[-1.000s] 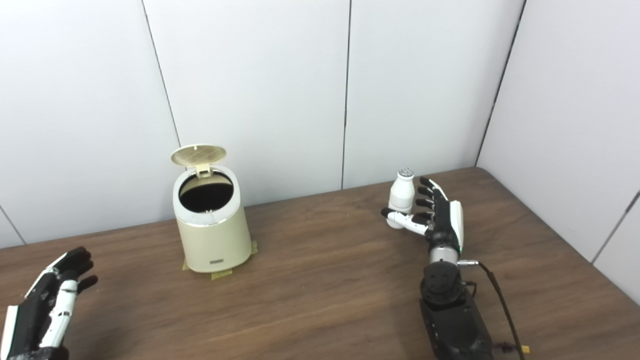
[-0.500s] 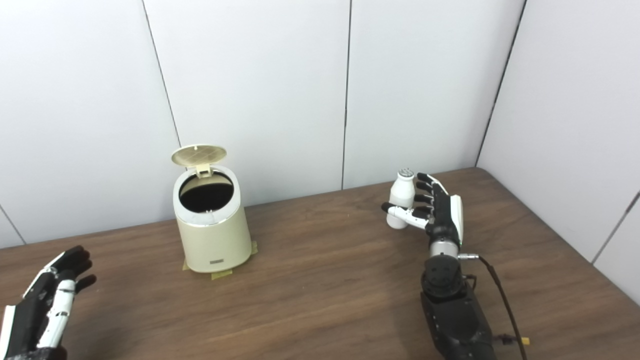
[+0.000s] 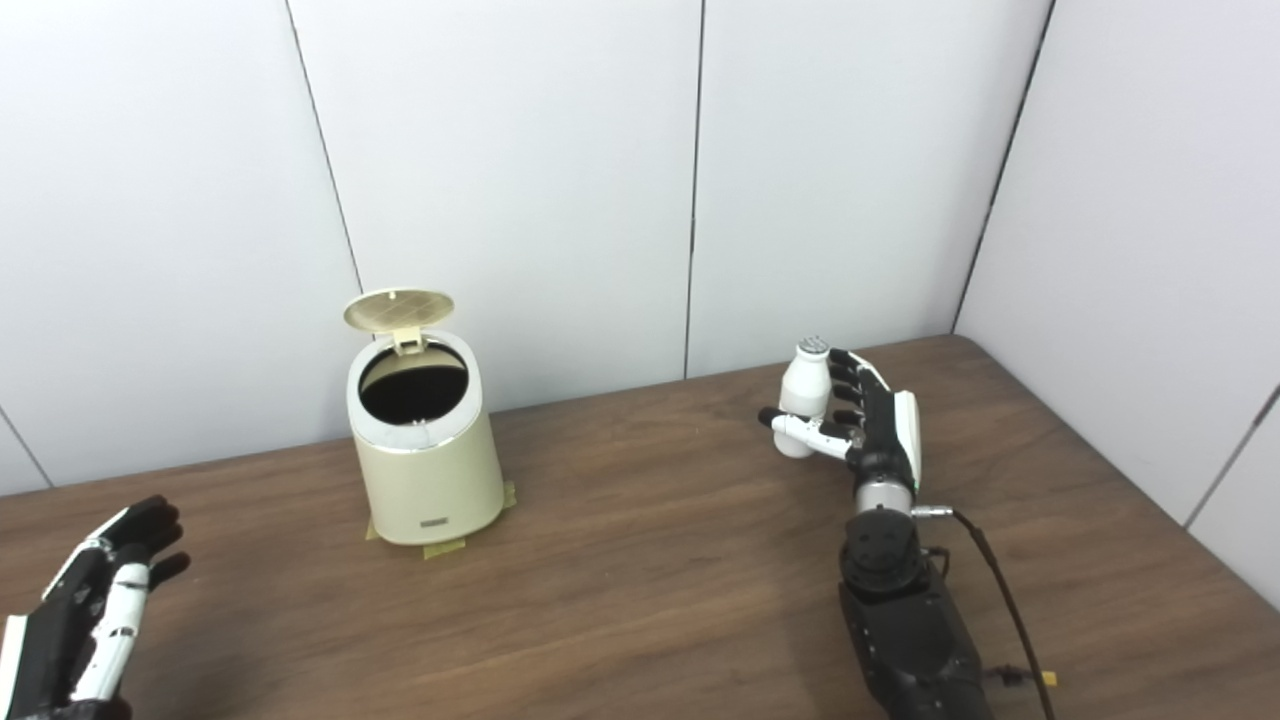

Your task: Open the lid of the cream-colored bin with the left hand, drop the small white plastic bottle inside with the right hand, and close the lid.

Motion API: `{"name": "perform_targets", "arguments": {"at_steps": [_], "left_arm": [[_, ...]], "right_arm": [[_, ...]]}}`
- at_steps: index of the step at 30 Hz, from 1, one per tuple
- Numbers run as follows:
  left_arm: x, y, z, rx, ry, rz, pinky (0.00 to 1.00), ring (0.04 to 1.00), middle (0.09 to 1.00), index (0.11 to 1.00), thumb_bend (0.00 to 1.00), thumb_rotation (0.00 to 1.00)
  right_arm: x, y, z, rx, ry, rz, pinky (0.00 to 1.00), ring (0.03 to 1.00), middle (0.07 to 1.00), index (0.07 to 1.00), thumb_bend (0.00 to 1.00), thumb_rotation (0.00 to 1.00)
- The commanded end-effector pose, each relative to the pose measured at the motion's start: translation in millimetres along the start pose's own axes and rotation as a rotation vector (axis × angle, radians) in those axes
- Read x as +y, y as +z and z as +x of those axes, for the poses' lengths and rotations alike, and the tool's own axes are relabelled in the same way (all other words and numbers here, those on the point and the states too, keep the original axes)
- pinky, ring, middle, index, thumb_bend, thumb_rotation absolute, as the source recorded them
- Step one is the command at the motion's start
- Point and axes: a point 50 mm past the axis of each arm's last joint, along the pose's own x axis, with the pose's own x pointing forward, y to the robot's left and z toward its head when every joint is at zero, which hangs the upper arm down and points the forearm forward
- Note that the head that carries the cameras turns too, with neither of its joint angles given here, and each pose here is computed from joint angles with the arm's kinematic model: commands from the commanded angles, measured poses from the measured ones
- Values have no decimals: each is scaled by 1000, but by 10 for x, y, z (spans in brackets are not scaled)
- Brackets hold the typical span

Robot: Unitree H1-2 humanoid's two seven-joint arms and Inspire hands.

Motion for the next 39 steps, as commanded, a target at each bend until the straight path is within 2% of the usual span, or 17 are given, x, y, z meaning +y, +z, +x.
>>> {"name": "perform_targets", "arguments": {"at_steps": [1,11,17,18,20,27,35,39], "left_arm": [[-25,143,98,-65,-6,-8,793,838,819,807,114,486],[-35,160,91,-64,-10,-6,788,838,819,803,111,495],[-49,176,85,-58,-7,-10,784,836,818,805,115,503],[-47,173,82,-58,-8,-10,793,840,820,808,112,503],[-45,170,79,-58,-8,-8,798,842,822,809,113,506],[-31,160,66,-51,-9,-6,808,847,826,813,118,562],[-34,146,72,-47,-4,-2,810,849,825,808,115,543],[-23,145,72,-51,-8,0,794,843,822,805,115,531]], "right_arm": [[-57,303,196,-103,-23,8,705,784,798,785,815,202],[-23,310,202,-100,-47,-36,635,722,749,750,812,181],[-9,283,221,-114,-92,-48,563,640,654,628,790,63],[-7,275,223,-113,-97,-51,531,613,623,546,631,104],[-7,262,227,-111,-102,-52,491,575,584,498,540,126],[-13,210,227,-127,-97,7,453,506,530,484,515,123],[-3,172,230,-119,-87,9,405,460,505,484,514,128],[6,158,216,-120,-88,1,416,462,507,484,514,127]]}}
